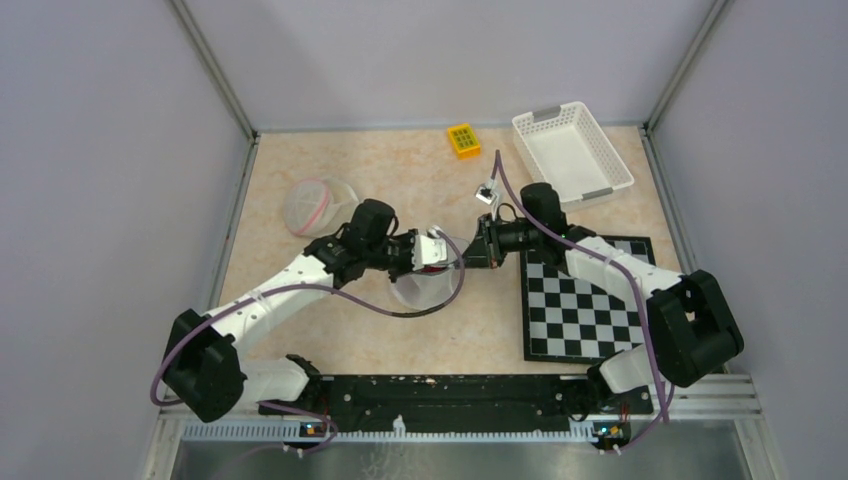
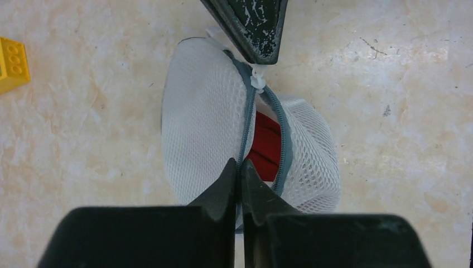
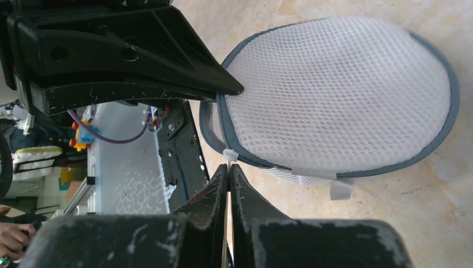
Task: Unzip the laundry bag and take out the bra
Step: Unzip the laundry bag at the center of the board.
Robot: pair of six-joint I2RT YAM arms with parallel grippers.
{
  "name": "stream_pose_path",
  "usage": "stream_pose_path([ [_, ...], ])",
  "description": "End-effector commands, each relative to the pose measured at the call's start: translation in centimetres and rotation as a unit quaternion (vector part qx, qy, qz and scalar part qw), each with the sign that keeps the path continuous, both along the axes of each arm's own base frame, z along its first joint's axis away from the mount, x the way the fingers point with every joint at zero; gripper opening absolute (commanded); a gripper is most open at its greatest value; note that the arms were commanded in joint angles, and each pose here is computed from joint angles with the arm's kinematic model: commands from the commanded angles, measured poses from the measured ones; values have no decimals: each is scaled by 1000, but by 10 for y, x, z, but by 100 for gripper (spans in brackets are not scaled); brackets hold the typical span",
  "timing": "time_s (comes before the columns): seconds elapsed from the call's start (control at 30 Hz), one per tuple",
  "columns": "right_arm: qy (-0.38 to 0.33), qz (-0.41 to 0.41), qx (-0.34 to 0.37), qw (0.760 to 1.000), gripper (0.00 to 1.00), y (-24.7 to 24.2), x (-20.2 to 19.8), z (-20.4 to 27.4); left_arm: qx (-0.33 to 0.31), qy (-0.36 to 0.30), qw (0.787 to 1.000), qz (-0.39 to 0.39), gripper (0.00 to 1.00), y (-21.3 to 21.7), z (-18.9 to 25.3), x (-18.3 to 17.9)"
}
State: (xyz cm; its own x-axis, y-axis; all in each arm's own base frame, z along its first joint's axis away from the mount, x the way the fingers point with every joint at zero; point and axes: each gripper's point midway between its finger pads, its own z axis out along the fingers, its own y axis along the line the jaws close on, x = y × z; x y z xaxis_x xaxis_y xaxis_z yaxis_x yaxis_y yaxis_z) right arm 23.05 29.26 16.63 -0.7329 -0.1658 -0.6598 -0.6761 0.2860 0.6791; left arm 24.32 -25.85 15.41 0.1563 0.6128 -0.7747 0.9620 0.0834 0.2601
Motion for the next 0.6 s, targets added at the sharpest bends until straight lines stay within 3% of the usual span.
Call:
stream_pose_path([
  [0.0,-48,-6,10,999,0,-2,13,19,18,-38,999,24,1,11,-4,10],
  [0.37,-55,-35,-41,997,0,-33,30,-6,35,-44,996,63,0,29,-15,19],
  [0.57,-53,-32,-28,998,0,-29,33,-5,28,-42,996,72,0,26,-14,25],
])
